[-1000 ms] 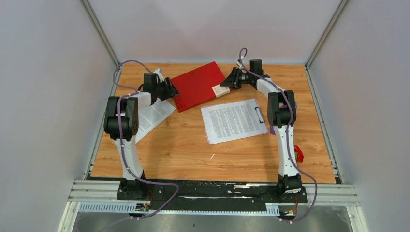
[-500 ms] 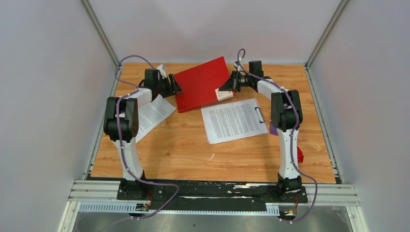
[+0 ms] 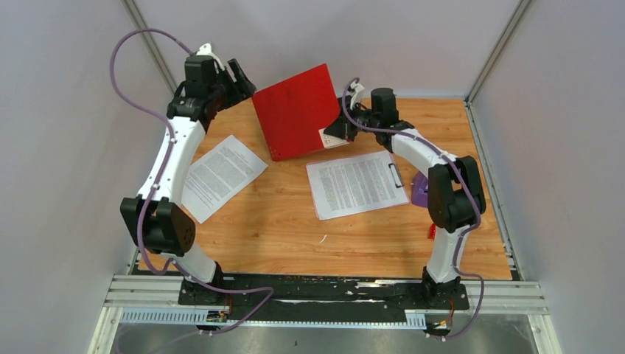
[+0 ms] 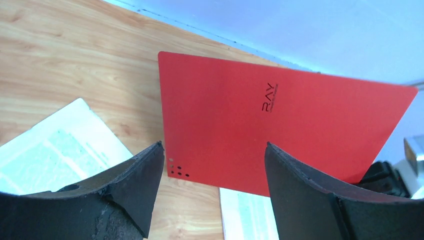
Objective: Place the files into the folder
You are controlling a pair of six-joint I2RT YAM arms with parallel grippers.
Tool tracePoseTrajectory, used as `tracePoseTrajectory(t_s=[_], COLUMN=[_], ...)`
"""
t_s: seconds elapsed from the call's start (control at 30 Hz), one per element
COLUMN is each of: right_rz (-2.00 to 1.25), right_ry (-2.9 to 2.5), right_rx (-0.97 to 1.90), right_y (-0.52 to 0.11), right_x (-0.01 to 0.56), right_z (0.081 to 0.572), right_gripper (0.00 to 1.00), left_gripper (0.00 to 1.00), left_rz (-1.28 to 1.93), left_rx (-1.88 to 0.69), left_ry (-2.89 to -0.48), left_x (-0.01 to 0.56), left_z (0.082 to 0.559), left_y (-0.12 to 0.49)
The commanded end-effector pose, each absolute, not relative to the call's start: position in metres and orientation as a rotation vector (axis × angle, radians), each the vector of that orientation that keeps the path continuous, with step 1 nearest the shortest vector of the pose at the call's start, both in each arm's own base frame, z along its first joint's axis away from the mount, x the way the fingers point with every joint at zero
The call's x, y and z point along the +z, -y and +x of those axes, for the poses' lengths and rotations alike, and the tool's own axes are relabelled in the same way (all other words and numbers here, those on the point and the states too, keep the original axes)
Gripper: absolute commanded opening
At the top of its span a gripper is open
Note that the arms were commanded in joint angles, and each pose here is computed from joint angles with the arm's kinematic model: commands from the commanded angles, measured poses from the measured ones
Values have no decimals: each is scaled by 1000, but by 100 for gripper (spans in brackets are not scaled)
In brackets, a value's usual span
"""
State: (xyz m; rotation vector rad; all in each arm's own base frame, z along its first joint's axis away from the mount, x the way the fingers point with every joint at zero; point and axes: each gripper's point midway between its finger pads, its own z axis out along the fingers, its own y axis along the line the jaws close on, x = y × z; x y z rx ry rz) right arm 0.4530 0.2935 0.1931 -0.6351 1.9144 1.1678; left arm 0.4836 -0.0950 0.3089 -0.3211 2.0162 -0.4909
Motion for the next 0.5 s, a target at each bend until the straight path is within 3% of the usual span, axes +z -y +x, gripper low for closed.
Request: tracePoseTrajectory(t_s=[0.0,0.23,0.47], right_rz=[-745,-813,-847], right_ry=[-1619,-1479,-1309], right_rx=[834,533,356], right_y=[-298,-312,-331], right_x=[262,278,270], right_z=[455,417,364], right_gripper=[0,0,0], left_gripper=[81,84,87], left_rz=[-535,-585,-528], left_rx=[-467,-260,-518], left_ry=[-2013,-1979,-1989], left_x=[335,347,355], left_z=[450,422,390], left_y=[78,42,77])
